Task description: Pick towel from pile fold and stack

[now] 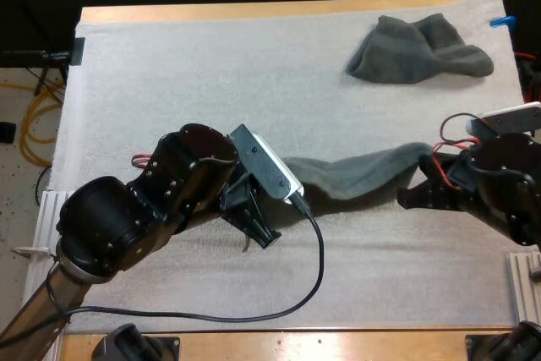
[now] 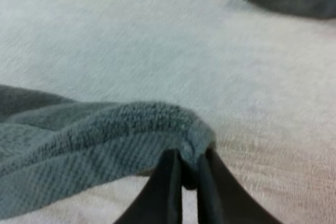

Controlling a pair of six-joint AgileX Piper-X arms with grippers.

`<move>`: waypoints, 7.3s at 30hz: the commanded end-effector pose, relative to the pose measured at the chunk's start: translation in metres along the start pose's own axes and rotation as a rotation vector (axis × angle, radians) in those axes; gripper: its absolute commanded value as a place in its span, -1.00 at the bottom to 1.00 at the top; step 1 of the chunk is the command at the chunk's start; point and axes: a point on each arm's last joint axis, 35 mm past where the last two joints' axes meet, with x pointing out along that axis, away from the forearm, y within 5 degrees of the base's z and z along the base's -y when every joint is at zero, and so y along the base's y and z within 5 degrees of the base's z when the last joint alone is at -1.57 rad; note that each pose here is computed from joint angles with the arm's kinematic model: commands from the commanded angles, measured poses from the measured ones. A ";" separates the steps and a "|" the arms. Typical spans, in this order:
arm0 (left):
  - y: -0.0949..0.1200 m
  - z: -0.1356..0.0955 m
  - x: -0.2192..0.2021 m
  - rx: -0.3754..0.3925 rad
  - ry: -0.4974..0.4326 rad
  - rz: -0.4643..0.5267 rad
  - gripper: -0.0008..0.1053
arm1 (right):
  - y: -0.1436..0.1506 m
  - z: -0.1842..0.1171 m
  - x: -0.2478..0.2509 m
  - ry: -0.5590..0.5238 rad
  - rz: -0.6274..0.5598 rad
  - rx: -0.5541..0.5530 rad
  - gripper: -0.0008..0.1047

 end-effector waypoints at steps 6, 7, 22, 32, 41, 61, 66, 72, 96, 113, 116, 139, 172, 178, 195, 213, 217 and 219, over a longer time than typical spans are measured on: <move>0.000 -0.015 -0.003 -0.030 0.127 -0.017 -0.98 | 0.001 -0.012 -0.011 0.111 0.131 -0.017 -0.99; 0.000 -0.017 -0.004 -0.043 0.143 -0.023 -0.98 | 0.002 -0.015 -0.011 0.135 0.147 -0.018 -0.99; 0.008 -0.036 0.054 -0.157 0.217 -0.041 -0.98 | 0.014 -0.029 0.061 0.380 0.190 -0.036 -0.99; 0.078 -0.039 0.151 -0.157 0.187 -0.051 -0.98 | -0.015 -0.010 0.210 0.378 0.128 0.040 -0.99; 0.144 -0.054 0.233 -0.273 0.222 -0.081 -0.98 | -0.040 -0.031 0.304 0.407 0.116 0.129 -0.99; 0.197 -0.069 0.287 -0.330 0.149 0.005 -0.86 | -0.055 -0.025 0.346 0.221 -0.032 0.224 -0.99; 0.198 -0.069 0.287 -0.327 0.149 0.026 -0.48 | -0.055 -0.022 0.346 0.197 -0.032 0.224 -0.94; 0.198 -0.066 0.285 -0.327 0.148 0.028 -0.20 | -0.055 -0.018 0.345 0.184 -0.032 0.223 0.01; 0.144 -0.011 0.075 -0.241 -0.099 0.183 -0.20 | -0.056 0.031 0.183 0.115 -0.022 0.047 -0.11; 0.071 -0.091 -0.028 -0.442 -0.068 0.085 0.31 | -0.045 -0.038 0.086 0.329 -0.004 0.056 0.52; 0.063 -0.113 -0.027 -0.490 -0.056 0.082 0.31 | -0.042 -0.061 0.084 0.344 -0.008 0.090 0.52; 0.063 -0.177 0.050 -0.798 -0.029 -0.067 0.30 | -0.046 -0.171 0.221 0.464 0.328 0.576 0.52; 0.069 -0.169 0.060 -0.757 -0.063 -0.087 0.30 | -0.040 -0.195 0.277 0.564 0.576 0.741 -0.99; 0.077 -0.170 0.081 -0.853 0.009 -0.086 0.30 | -0.040 -0.195 0.277 0.561 0.581 0.722 -0.99; 0.107 -0.198 0.191 -1.029 0.308 -0.087 0.30 | -0.040 -0.195 0.277 0.560 0.585 0.719 -0.99; 0.111 -0.215 0.244 -1.102 0.441 -0.374 0.30 | -0.040 -0.195 0.277 0.559 0.589 0.719 -0.99; 0.111 -0.215 0.246 -1.102 0.443 -0.368 0.03 | -0.040 -0.195 0.277 0.559 0.589 0.719 -0.99; 0.112 -0.215 0.246 -1.100 0.441 -0.362 -0.20 | -0.040 -0.195 0.277 0.559 0.589 0.719 -0.99</move>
